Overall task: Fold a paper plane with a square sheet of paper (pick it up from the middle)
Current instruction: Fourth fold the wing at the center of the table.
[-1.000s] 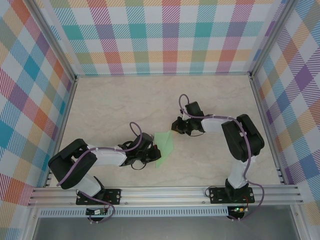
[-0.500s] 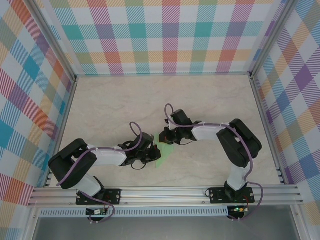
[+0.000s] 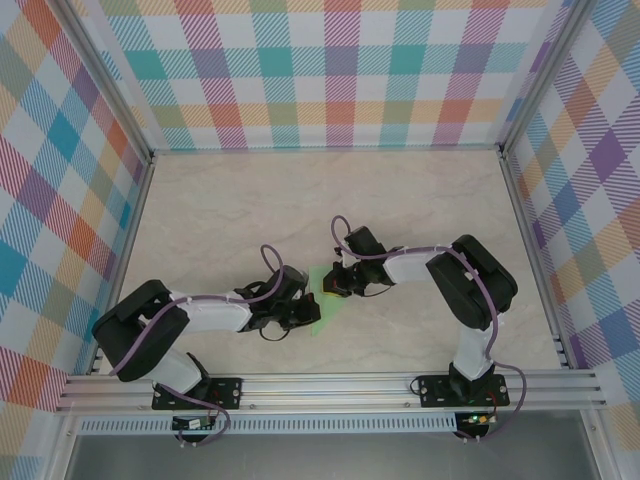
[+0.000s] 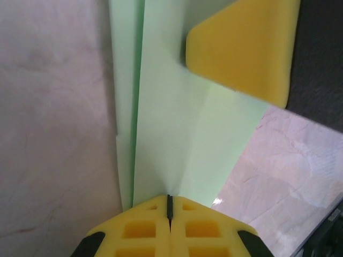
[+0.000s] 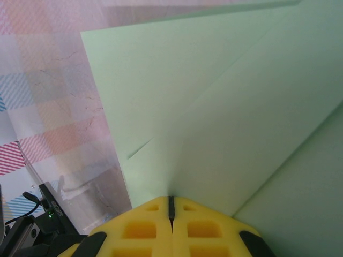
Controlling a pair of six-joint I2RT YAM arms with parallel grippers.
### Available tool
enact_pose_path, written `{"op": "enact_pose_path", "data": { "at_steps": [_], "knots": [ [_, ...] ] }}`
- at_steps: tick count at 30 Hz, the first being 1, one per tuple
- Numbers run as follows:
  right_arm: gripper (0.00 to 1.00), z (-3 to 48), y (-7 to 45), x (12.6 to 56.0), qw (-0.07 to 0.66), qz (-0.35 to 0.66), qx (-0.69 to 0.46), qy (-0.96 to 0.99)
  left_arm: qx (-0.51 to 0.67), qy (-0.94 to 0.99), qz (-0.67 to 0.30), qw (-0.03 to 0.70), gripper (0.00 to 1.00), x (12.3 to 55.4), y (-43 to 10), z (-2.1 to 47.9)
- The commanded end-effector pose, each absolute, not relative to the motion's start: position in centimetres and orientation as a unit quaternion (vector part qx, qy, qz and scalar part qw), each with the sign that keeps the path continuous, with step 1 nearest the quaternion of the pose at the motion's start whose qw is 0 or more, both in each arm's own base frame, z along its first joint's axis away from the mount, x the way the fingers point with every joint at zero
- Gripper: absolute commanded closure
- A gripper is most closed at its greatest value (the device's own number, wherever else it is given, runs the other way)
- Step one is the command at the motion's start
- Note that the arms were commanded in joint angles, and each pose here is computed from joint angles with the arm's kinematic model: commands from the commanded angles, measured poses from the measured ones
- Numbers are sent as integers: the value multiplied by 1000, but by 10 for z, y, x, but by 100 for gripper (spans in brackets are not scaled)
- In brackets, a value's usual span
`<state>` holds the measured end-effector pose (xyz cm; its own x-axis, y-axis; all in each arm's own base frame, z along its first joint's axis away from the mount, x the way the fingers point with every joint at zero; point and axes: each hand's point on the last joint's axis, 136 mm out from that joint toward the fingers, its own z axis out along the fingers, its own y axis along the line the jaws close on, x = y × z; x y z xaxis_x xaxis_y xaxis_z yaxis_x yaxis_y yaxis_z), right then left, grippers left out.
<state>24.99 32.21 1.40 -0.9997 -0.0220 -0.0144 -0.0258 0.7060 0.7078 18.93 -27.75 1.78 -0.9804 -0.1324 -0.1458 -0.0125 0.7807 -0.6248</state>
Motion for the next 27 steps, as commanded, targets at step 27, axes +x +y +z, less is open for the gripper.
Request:
{"op": "enact_pose_path", "data": {
  "at_steps": [27],
  "knots": [
    [98,-33,288,235,-24,288,18,957,-13,932,-356,71,92,180,-289,52]
  ]
}}
